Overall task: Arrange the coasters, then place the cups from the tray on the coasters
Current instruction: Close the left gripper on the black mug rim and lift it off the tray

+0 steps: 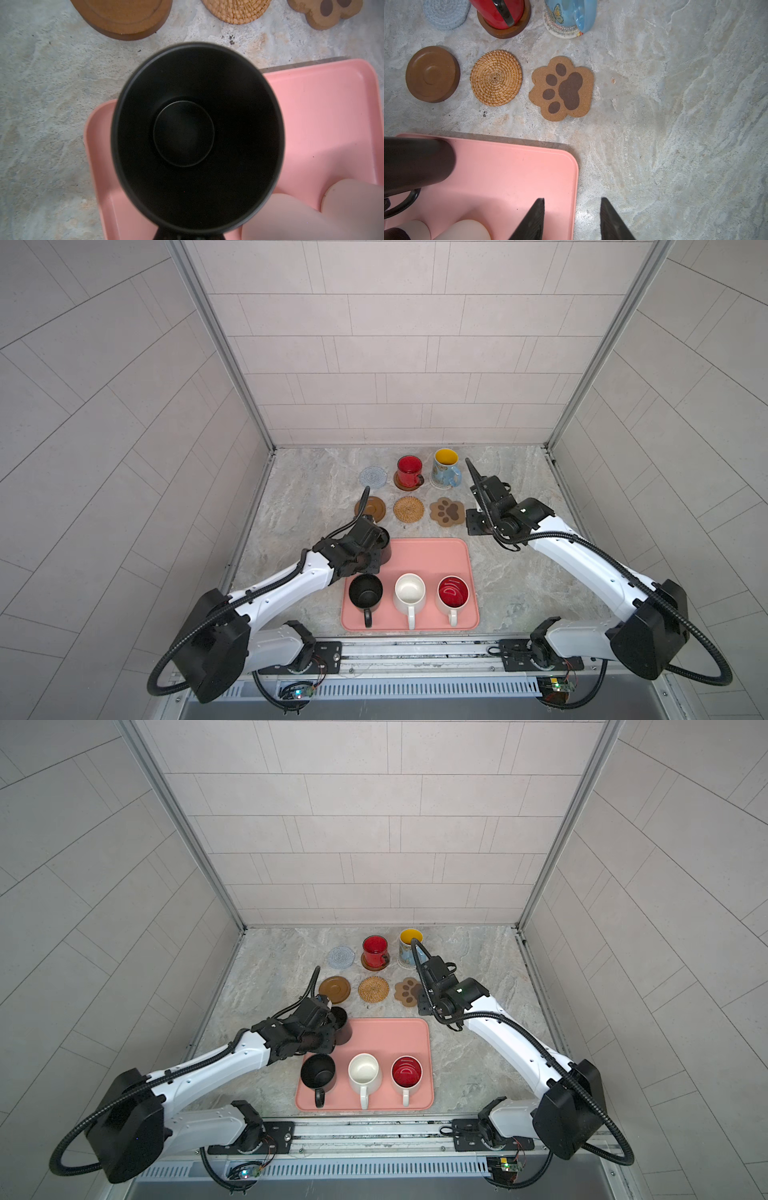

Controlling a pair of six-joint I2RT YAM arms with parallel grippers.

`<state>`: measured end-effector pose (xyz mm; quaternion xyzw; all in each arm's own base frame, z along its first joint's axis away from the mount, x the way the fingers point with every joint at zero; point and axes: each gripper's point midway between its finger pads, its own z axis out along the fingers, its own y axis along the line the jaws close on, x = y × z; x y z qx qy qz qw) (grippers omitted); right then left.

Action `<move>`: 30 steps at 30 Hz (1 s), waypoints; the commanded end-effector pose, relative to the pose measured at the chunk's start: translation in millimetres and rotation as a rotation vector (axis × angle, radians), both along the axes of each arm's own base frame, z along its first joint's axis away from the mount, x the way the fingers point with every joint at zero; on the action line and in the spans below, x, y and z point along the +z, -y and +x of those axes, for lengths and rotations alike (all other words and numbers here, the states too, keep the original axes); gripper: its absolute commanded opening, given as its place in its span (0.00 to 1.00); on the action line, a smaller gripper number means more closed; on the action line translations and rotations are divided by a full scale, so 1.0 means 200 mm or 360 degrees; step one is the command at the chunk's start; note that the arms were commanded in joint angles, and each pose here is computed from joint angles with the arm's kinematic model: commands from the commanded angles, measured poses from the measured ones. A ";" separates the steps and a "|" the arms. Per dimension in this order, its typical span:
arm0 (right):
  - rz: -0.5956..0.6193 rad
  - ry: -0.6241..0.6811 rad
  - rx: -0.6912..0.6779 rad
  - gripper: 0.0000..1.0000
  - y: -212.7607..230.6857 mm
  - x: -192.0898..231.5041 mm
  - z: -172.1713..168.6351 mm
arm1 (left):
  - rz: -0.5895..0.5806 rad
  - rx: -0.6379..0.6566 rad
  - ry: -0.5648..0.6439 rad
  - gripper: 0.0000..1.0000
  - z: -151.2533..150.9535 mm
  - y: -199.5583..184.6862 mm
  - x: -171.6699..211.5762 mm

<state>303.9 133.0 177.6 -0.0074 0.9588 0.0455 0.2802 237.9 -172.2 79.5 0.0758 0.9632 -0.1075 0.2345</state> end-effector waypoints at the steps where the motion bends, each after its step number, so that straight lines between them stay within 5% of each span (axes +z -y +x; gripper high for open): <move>1: -0.0003 0.0055 -0.0022 0.46 0.02 0.08 -0.01 | -0.0072 0.0002 0.0165 0.11 0.07 0.03 0.10; 30: -0.0006 0.0060 -0.0026 0.46 0.03 0.08 -0.02 | 0.0034 0.0018 0.0328 0.07 0.12 -0.04 0.21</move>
